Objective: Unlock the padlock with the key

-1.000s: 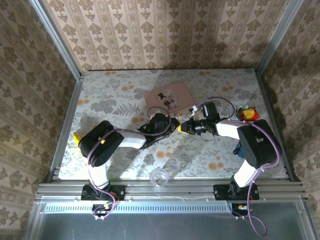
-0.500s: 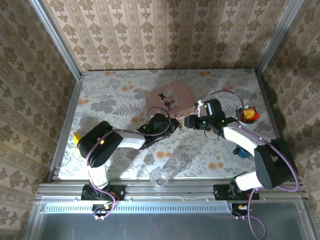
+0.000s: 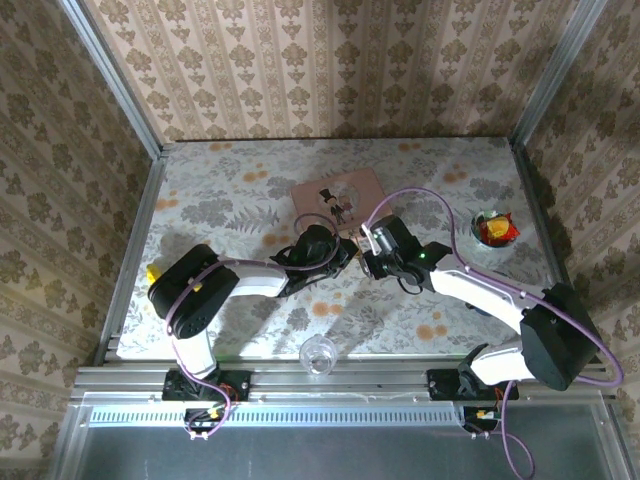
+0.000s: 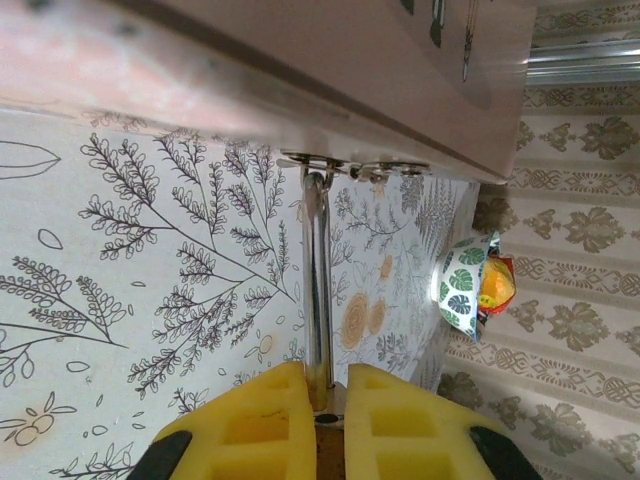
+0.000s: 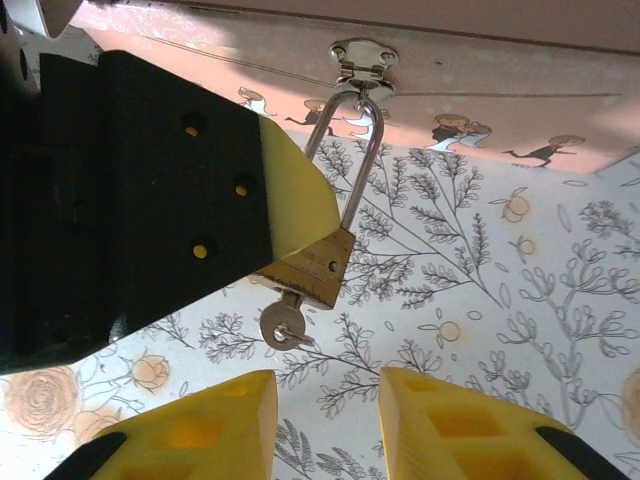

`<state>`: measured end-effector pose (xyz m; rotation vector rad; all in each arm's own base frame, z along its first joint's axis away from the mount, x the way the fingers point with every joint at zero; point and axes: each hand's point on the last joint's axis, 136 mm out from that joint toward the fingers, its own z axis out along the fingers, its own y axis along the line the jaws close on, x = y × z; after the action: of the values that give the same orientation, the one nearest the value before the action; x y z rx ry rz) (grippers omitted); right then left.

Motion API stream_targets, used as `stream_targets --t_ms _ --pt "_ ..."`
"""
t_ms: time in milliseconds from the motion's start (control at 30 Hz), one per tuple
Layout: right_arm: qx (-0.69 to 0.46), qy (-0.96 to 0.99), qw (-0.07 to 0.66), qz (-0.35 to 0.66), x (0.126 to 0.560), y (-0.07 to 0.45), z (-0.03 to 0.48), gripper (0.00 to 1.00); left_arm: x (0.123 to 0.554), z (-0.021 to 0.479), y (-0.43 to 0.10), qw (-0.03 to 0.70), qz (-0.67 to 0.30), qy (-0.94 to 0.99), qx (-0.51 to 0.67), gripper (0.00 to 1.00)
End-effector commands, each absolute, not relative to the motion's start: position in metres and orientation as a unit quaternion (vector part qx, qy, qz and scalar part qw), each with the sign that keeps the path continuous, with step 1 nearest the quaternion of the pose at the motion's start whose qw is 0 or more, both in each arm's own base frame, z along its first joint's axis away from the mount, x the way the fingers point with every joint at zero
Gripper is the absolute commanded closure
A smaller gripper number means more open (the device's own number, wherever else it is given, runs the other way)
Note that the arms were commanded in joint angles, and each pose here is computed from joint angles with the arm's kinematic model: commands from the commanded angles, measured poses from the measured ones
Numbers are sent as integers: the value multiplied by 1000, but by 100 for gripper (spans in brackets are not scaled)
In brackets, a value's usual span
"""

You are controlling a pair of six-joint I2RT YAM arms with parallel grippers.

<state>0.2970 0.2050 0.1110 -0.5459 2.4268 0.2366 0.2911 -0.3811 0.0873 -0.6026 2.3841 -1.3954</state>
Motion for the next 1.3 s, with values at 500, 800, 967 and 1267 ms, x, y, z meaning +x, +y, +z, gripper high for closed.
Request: stream_targets --t_ms 500,800,967,1267 --pt "-297 902 311 -40 309 222 93 66 269 61 -382 70 -467 849 -237 100" --pt "-304 887 338 -74 323 226 95 78 267 59 -384 62 -466 851 -234 100" --pt "-310 881 349 -74 330 233 94 81 263 58 -394 44 -474 850 -226 100" --pt "-295 872 385 -63 354 241 93 100 254 60 -408 18 -489 845 -215 100"
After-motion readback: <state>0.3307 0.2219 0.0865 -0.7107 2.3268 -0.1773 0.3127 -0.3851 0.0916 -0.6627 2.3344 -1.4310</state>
